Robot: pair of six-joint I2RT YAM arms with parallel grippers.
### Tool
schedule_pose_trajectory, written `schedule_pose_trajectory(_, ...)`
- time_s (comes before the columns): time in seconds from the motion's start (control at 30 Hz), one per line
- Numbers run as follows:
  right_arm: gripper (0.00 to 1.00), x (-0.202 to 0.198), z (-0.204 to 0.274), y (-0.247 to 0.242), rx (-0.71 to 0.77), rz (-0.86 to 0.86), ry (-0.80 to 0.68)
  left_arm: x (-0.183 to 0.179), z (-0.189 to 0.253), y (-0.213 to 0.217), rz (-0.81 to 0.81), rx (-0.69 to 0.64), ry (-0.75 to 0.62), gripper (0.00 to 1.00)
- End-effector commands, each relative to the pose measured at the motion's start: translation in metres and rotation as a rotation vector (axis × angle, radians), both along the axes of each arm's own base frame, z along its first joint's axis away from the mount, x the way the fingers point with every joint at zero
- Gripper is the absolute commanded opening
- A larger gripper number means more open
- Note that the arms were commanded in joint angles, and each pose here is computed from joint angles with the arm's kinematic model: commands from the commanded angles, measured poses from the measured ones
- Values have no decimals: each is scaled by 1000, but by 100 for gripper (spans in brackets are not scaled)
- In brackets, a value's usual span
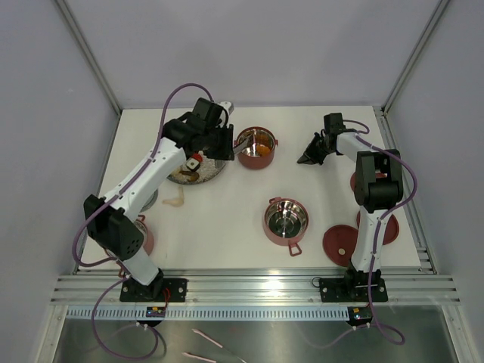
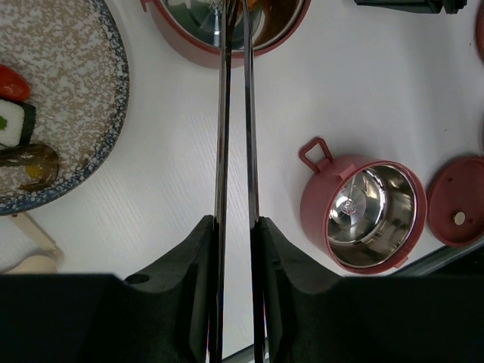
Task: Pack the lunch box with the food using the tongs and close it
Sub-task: Place the fake food in the packing box, then pick up the fake food from the plate.
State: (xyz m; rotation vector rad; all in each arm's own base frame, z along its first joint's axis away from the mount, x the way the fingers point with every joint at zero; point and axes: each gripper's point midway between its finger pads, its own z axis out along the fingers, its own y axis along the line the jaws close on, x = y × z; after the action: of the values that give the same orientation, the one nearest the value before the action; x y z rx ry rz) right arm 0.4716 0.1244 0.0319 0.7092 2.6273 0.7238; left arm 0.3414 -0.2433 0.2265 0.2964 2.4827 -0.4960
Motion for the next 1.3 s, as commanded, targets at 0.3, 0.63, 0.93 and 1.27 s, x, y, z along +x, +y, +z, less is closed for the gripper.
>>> schedule_pose_trajectory(0.3,9,0,62,2,-7,42,-142,3,41,105,279,172,-124,22)
schedule_pose_trajectory(0.63,12,-3,68,4,5,59,-151,5,-3,187,608,215,-11,26)
schedule_pose_trajectory(0.93,15,-4,67,6,16,63,-148,32,-15,188,578,244,-8,28)
schedule_pose_trajectory(1.27,23,-6,68,7,23,70,-146,60,-5,138,412,70,-43,30)
